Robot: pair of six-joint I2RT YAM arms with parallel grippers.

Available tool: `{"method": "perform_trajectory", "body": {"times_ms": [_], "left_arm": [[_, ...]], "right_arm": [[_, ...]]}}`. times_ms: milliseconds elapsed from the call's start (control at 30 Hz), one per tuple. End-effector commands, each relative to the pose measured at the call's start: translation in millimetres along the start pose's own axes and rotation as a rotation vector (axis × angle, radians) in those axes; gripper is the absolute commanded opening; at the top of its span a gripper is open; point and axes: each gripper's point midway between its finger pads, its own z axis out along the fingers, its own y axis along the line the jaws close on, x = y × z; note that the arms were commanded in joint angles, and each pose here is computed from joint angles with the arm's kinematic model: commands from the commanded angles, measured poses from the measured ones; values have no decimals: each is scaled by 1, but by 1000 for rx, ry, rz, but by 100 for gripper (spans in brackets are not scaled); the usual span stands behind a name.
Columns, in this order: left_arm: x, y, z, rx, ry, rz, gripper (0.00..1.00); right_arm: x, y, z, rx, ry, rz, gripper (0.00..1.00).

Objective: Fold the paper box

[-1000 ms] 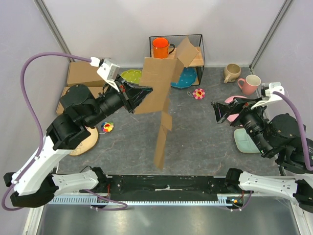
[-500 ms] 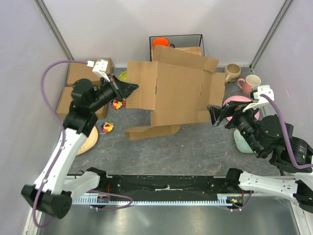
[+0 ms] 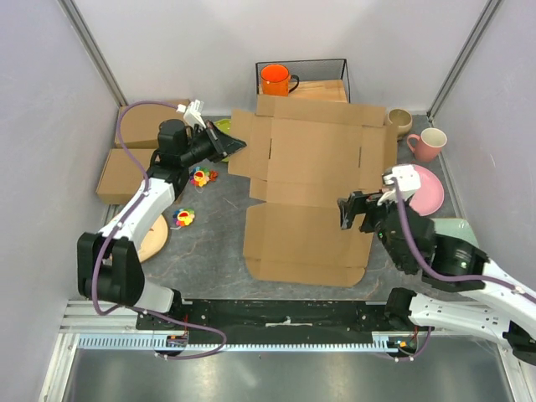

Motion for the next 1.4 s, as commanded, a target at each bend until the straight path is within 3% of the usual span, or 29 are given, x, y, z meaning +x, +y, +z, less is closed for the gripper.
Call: {"method": "perform_trajectory", "body": {"times_ms": [0,167,433,633,767,967,1133,1367], "left_arm": [[-8,-8,9,84,-19,-4,2],[21,25,14,5,60,40,2],[101,77,13,-138,335,98,2],[127,106,4,-230,482,115,2],[130,116,-7,-294,463,149,2],[122,127,-6,-333,345,273,4],[95,120,3,-298,215,431,4],[98,135,4,-338,224,466,3]], "right_arm": [[32,-1,14,56,21,42,98],[53,2,18,46,60,38,98],[75,11,26,23,100,27,98],[150,34,46,-38,234,17,98],[200,35,53,-35,325,-8,98],[225,42,58,-56,371,-14,98],[207,50,55,-96,334,30,98],[179,50,50,-119,273,46,98]]}}
